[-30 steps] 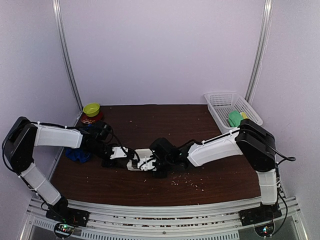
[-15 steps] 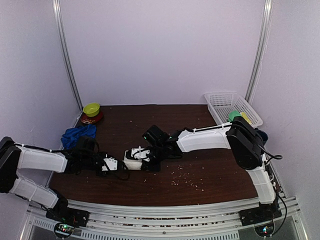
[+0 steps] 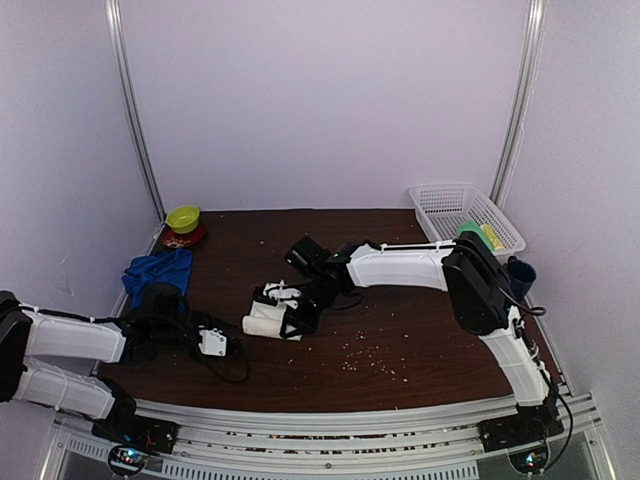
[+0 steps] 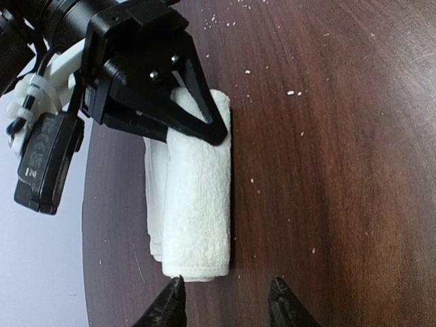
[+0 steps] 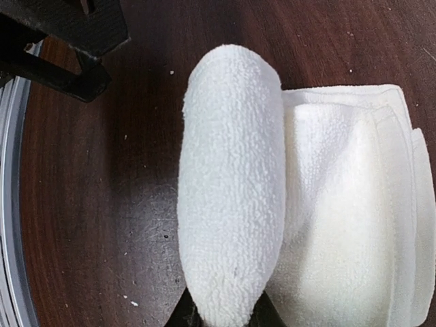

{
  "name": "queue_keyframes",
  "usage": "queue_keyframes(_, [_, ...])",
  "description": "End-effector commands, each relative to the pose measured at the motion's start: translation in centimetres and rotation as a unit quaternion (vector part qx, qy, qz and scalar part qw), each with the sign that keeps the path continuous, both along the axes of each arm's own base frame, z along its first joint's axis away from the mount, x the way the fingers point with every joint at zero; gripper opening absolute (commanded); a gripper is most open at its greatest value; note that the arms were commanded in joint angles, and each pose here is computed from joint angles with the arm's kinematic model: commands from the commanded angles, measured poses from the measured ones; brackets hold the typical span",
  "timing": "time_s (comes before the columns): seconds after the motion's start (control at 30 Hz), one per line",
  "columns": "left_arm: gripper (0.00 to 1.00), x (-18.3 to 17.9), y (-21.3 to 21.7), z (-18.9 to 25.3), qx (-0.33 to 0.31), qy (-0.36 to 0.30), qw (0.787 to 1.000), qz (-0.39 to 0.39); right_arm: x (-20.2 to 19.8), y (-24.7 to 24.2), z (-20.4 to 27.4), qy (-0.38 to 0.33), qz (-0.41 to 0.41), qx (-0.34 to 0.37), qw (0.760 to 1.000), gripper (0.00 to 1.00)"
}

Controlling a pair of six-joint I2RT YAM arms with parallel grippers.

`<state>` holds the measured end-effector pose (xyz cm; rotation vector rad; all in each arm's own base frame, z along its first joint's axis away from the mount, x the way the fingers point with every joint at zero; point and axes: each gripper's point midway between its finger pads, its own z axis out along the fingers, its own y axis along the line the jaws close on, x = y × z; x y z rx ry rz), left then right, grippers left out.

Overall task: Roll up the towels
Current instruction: Roll the towel at the center of the board.

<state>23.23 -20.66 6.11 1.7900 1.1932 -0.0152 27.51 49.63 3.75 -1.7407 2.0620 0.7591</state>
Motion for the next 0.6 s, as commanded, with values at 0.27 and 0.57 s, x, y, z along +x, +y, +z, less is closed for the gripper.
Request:
queue_keyframes(0.27, [0.43,0.5,-3.1,0.1,0.024,-0.074,0.997,-0.028,-5.4,-3.3,-6.0,0.174,0.009,-0.09,0.981,0.17])
queue_keyframes(0.57, [0.44,1.5,-3.7,-1.2,0.046,-0.087,0.995,-0.003,-5.8,-3.7,-6.3,0.182,0.017,-0.092,0.979,0.17])
